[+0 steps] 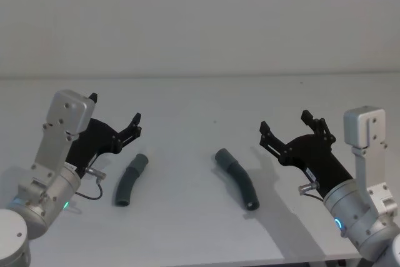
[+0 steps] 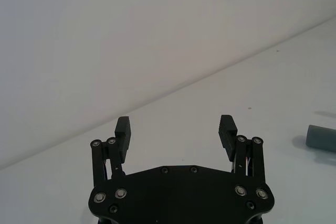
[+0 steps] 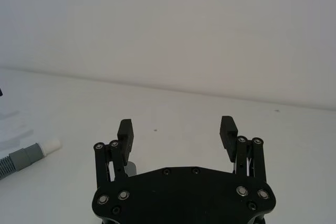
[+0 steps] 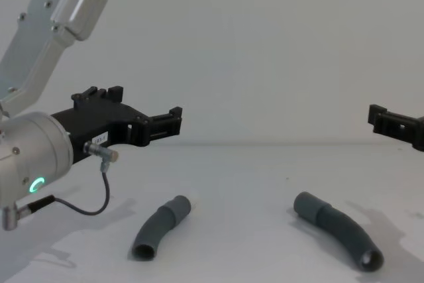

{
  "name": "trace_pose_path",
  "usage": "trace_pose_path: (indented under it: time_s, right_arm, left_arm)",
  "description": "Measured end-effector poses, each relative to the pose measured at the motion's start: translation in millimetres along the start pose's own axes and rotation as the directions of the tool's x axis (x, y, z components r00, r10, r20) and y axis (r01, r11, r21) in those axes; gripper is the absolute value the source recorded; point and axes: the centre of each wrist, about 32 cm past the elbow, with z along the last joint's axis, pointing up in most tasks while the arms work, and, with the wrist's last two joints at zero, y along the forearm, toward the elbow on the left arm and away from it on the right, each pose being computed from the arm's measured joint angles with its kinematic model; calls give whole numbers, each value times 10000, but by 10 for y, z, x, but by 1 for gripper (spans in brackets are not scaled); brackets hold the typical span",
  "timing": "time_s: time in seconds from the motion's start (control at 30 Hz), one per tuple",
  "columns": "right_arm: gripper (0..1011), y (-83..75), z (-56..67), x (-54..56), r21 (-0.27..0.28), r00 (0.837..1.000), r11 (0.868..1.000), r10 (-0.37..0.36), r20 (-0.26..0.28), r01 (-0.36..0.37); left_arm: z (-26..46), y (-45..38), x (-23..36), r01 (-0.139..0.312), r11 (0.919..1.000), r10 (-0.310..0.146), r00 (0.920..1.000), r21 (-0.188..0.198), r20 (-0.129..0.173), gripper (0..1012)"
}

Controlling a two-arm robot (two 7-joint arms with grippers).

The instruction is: Use both hands to pick up one end of the pipe from the table, align the ends, and insert them.

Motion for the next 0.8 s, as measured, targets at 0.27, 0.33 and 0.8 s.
trace_pose_path:
  time_s: [0.27, 0.33, 0.8]
  right_arm:
    - [1004, 0, 0, 0, 0, 10000, 10000, 0, 0, 0]
    - [1004, 0, 0, 0, 0, 10000, 10000, 0, 0, 0]
    - [1004, 0, 0, 0, 0, 10000, 10000, 0, 0, 0]
  left_arm:
    - [0, 0, 0, 0, 10000, 0, 10000, 0, -1, 1001]
    - [0, 0, 0, 0, 10000, 0, 10000, 0, 0, 1001]
    - [0, 0, 0, -1, 10000, 1, 10000, 0, 0, 1001]
